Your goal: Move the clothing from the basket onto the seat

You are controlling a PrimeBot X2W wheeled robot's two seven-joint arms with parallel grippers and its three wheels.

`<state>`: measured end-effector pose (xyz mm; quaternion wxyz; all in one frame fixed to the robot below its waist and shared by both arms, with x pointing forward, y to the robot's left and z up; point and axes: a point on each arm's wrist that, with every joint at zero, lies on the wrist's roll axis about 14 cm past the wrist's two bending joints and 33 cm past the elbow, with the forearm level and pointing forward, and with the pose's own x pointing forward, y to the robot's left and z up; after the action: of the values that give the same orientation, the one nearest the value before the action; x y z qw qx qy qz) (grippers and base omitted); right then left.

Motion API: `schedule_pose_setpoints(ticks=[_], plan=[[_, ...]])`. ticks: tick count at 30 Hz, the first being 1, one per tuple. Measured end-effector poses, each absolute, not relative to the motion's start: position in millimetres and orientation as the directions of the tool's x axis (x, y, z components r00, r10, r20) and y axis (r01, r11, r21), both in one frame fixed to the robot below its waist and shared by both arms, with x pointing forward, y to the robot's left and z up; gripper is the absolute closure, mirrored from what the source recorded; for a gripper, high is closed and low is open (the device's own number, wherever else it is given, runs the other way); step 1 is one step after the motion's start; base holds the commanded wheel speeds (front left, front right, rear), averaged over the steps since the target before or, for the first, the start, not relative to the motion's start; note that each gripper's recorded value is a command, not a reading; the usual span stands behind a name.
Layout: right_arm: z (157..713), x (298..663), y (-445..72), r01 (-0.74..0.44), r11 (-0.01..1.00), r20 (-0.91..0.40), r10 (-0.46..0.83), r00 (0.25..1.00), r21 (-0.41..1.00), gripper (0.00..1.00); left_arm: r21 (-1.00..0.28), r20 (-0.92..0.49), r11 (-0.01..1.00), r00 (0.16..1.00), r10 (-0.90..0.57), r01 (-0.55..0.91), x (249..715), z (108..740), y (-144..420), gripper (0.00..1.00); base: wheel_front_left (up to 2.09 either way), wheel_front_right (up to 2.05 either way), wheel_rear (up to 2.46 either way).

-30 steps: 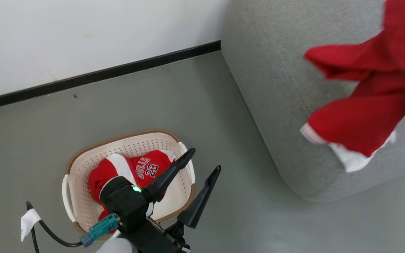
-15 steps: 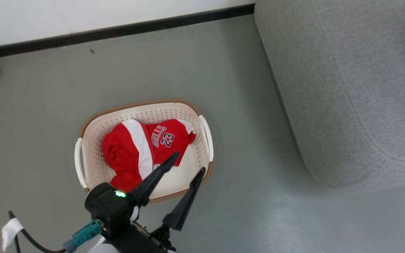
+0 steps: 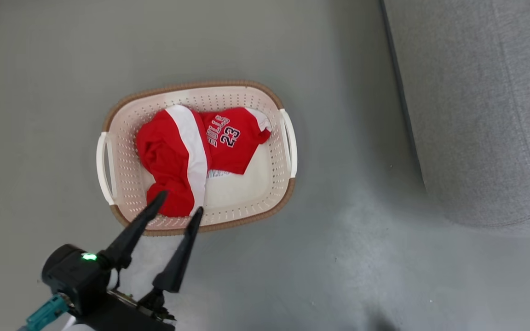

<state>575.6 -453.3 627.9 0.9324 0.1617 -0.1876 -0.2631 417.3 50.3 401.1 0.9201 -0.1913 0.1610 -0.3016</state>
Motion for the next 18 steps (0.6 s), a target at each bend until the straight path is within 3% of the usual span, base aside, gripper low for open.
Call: schedule_pose_setpoints(ticks=[6,15,16,17,18], plan=[[579.1,579.7,-467.7,0.506,0.777,0.172,-0.595,0.785,0.375,1.00,-0.453,-0.217,0.764,0.774,-0.595,0.460,426.6,381.7,62.3,0.00,0.00,0.00,0.00],[495.3,542.9,-490.3,0.640,0.703,-0.027,-0.666,0.745,0.310,1.00,-0.481,-0.236,0.740,0.743,-0.626,0.470,432.7,358.7,49.5,0.00,0.00,0.00,0.00],[492.6,538.5,-492.7,0.648,0.697,-0.035,-0.672,0.740,0.306,0.95,-0.485,-0.236,0.736,0.740,-0.630,0.472,432.6,357.5,47.1,0.00,0.00,0.00,0.00],[491.2,534.1,-495.5,0.656,0.693,-0.041,-0.677,0.735,0.299,0.81,-0.490,-0.236,0.732,0.736,-0.634,0.474,432.3,356.5,44.7,0.00,0.00,0.00,0.00],[491.4,530.0,-498.5,0.664,0.689,-0.044,-0.684,0.729,0.290,0.56,-0.495,-0.234,0.728,0.734,-0.638,0.475,431.8,356.4,42.4,0.00,0.00,0.00,0.00]])
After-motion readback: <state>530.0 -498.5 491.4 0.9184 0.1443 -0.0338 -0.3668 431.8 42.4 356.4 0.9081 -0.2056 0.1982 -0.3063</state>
